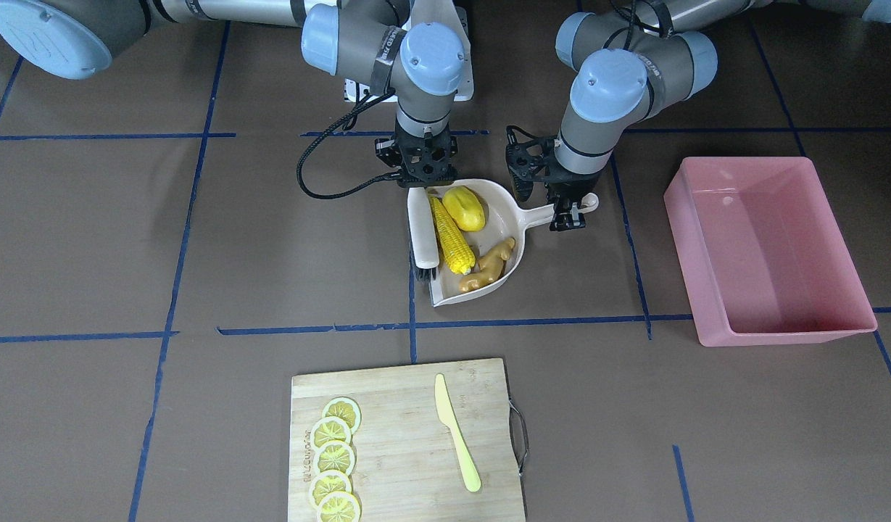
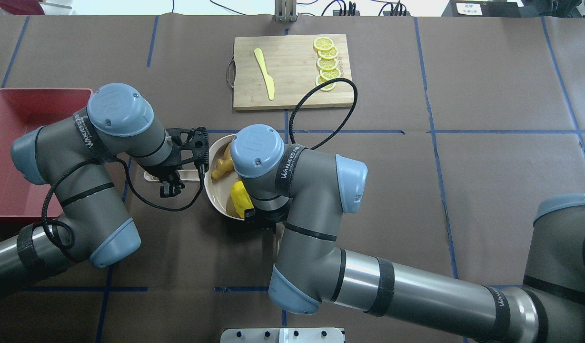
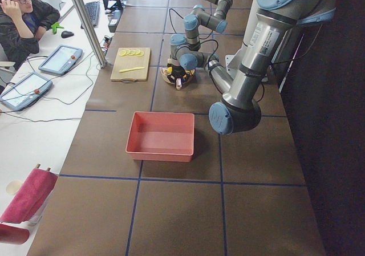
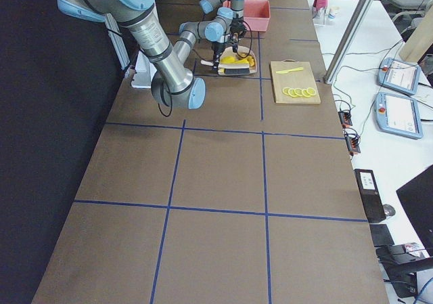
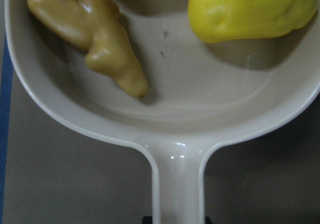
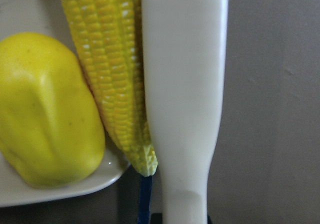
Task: Sweep and dump trash into bin
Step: 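Sweep the corn, pepper and ginger into the dustpan with the right gripper's brush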
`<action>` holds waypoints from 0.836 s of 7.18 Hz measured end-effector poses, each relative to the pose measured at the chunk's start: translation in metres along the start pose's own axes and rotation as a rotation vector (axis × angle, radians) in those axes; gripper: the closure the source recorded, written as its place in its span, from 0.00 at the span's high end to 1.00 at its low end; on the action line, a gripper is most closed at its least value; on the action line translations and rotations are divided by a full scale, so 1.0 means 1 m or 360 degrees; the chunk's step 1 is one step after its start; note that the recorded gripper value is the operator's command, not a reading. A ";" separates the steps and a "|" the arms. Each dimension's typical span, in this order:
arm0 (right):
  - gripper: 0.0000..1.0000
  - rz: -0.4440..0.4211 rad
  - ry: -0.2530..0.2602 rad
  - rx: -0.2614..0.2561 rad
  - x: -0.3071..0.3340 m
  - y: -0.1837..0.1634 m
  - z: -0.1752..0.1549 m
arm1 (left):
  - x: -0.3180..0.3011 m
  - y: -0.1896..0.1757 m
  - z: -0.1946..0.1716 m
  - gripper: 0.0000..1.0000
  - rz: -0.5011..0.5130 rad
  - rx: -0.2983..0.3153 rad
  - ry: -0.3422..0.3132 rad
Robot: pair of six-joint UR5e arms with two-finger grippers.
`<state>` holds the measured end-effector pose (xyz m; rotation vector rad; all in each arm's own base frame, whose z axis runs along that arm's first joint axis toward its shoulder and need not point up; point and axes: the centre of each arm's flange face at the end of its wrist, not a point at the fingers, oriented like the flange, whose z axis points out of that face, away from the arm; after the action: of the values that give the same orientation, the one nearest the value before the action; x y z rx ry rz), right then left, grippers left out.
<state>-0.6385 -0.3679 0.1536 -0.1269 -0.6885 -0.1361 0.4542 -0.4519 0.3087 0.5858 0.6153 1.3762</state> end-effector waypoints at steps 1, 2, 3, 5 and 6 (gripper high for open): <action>0.00 -0.0008 -0.0014 0.0003 -0.006 -0.001 0.001 | 0.000 0.000 0.000 0.05 0.0000 0.0000 0.0000; 0.00 -0.0015 -0.0031 0.0005 -0.011 -0.002 0.000 | 0.000 0.000 0.000 0.05 0.0000 0.0001 0.0000; 0.00 -0.0019 -0.0045 0.0005 -0.014 -0.003 -0.002 | 0.000 0.000 0.000 0.05 0.0000 0.0002 0.0002; 0.00 -0.0006 -0.0064 0.0005 -0.012 -0.010 -0.009 | 0.003 -0.002 0.001 0.05 0.0007 0.0009 0.0012; 0.00 0.0006 -0.0076 0.0002 -0.009 -0.015 -0.015 | 0.004 -0.002 0.002 0.05 0.0012 0.0013 0.0016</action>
<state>-0.6384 -0.3844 0.1380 -0.1308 -0.7362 -0.1294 0.4578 -0.4483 0.3084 0.5882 0.6277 1.3850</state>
